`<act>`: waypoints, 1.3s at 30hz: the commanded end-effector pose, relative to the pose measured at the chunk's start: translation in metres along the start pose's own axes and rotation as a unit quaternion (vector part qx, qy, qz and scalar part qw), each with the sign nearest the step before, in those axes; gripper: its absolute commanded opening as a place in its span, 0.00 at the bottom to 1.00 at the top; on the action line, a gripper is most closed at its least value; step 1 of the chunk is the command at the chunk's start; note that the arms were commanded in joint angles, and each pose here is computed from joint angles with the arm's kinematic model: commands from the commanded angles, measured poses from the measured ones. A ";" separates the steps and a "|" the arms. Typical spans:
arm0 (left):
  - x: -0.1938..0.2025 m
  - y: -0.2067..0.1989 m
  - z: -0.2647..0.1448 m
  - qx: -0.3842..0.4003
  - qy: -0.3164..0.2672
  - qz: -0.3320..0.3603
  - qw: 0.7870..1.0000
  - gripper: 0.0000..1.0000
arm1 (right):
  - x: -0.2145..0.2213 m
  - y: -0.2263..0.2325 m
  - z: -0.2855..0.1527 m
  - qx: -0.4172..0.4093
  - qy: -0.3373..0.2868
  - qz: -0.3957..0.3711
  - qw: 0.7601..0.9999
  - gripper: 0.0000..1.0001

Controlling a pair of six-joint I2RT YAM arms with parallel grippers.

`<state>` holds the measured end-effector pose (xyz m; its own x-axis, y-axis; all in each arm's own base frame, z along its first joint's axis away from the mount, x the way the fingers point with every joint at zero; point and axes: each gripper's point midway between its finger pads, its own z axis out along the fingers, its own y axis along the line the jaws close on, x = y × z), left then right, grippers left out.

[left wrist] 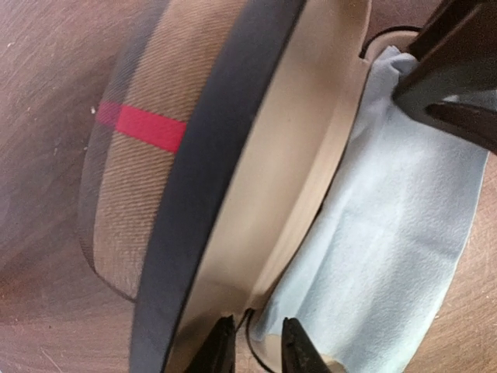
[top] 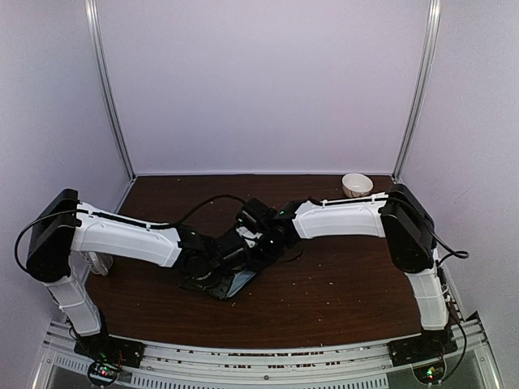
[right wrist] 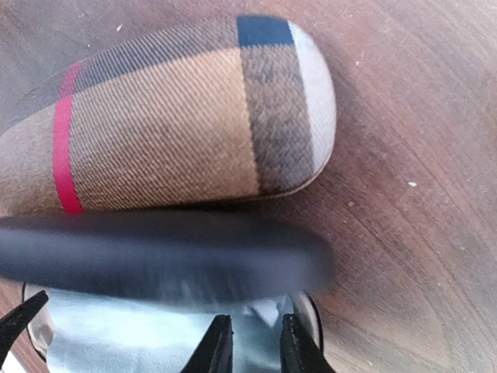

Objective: Organize the sunglasses
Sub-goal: Place the folded cleaning cloth in the sunglasses case, then adjust the sunglasses at the center of the board.

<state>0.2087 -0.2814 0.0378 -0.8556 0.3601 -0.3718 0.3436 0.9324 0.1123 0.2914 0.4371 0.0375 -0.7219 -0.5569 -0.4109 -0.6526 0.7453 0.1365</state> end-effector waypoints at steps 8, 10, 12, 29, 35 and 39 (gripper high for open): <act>-0.019 0.000 -0.029 0.011 -0.040 0.000 0.999 0.29 | -0.014 -0.012 -0.040 0.025 -0.034 0.007 0.999 0.27; -0.022 -0.002 -0.034 0.016 -0.045 -0.001 0.999 0.30 | -0.015 -0.015 -0.045 0.030 -0.037 0.007 0.999 0.27; -0.025 -0.003 -0.040 0.024 -0.051 -0.003 0.998 0.31 | -0.016 -0.020 -0.051 0.039 -0.042 0.008 0.998 0.27; -0.048 0.036 -0.094 -0.010 -0.142 0.007 0.990 0.51 | -0.045 -0.158 -0.127 0.167 -0.152 0.140 0.964 0.47; -0.041 0.051 -0.091 -0.027 -0.146 0.002 0.989 0.55 | -0.049 -0.207 -0.105 0.170 -0.129 0.224 0.951 0.50; -0.038 0.054 -0.088 -0.024 -0.150 -0.001 0.988 0.57 | -0.059 -0.216 -0.090 0.156 -0.118 0.248 0.949 0.50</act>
<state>0.2215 -0.2496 0.1352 -0.7200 0.3529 -0.5976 0.3345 0.9309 0.1467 0.4424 0.2739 0.1210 -0.7976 -0.1035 -0.5943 -0.1728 0.9831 0.0607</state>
